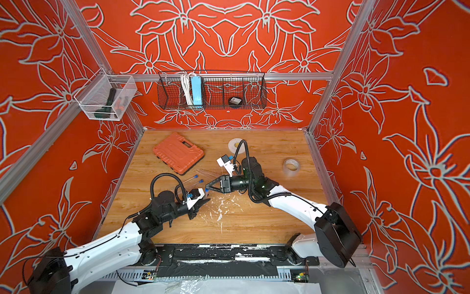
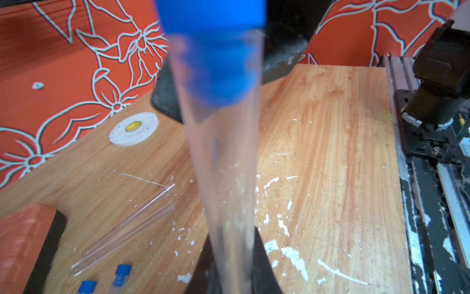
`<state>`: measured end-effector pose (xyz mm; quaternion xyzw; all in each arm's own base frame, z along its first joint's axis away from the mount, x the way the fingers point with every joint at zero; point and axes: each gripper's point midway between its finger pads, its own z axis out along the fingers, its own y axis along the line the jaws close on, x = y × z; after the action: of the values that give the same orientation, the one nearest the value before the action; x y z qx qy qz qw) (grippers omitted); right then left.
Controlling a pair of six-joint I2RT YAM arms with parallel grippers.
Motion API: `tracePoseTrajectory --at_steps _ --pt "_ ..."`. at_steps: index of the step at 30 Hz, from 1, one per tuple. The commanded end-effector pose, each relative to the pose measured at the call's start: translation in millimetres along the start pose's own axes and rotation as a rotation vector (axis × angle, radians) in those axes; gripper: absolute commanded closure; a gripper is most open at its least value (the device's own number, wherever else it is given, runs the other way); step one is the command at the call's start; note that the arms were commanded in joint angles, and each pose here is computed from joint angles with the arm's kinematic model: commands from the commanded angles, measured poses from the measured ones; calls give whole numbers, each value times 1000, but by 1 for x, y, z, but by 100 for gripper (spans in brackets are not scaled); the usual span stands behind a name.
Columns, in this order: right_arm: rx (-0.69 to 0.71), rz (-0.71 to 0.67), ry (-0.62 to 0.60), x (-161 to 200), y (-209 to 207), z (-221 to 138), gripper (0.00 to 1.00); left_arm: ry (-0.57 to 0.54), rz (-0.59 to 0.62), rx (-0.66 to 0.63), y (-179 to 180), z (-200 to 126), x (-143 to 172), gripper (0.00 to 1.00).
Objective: Insert stoppers into test tubes
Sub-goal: Insert the stopper into the test tube.
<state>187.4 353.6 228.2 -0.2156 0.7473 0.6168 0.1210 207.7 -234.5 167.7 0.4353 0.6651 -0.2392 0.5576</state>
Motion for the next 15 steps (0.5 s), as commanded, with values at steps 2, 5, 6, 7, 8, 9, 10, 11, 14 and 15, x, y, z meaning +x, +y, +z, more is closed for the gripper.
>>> tracePoseTrajectory --at_steps 2,5,6,7,8,9,10,11,14,15 --pt "387 353 145 83 -120 -8 60 -945 379 -120 0 -122 -250 100" --pt "355 306 123 67 -97 -11 59 -873 405 -125 1 -110 -239 100" --pt "353 288 121 63 -88 -14 59 -831 417 -122 1 -102 -232 100" --pt "344 263 114 56 -78 -16 58 -787 431 -123 2 -95 -225 100" --pt "337 246 107 51 -69 -18 58 -748 436 -121 3 -88 -217 100" --pt "329 225 101 46 -60 -20 57 -705 442 -116 3 -81 -208 100" --pt "323 209 98 42 -52 -22 57 -659 451 -107 2 -73 -198 100" --pt "313 196 93 39 -45 -23 57 -613 456 -102 3 -65 -187 100" --pt "279 141 67 25 -19 -28 55 -487 449 -80 3 -47 -156 100" --pt "258 119 56 20 -8 -30 54 -444 438 -66 3 -40 -146 100"
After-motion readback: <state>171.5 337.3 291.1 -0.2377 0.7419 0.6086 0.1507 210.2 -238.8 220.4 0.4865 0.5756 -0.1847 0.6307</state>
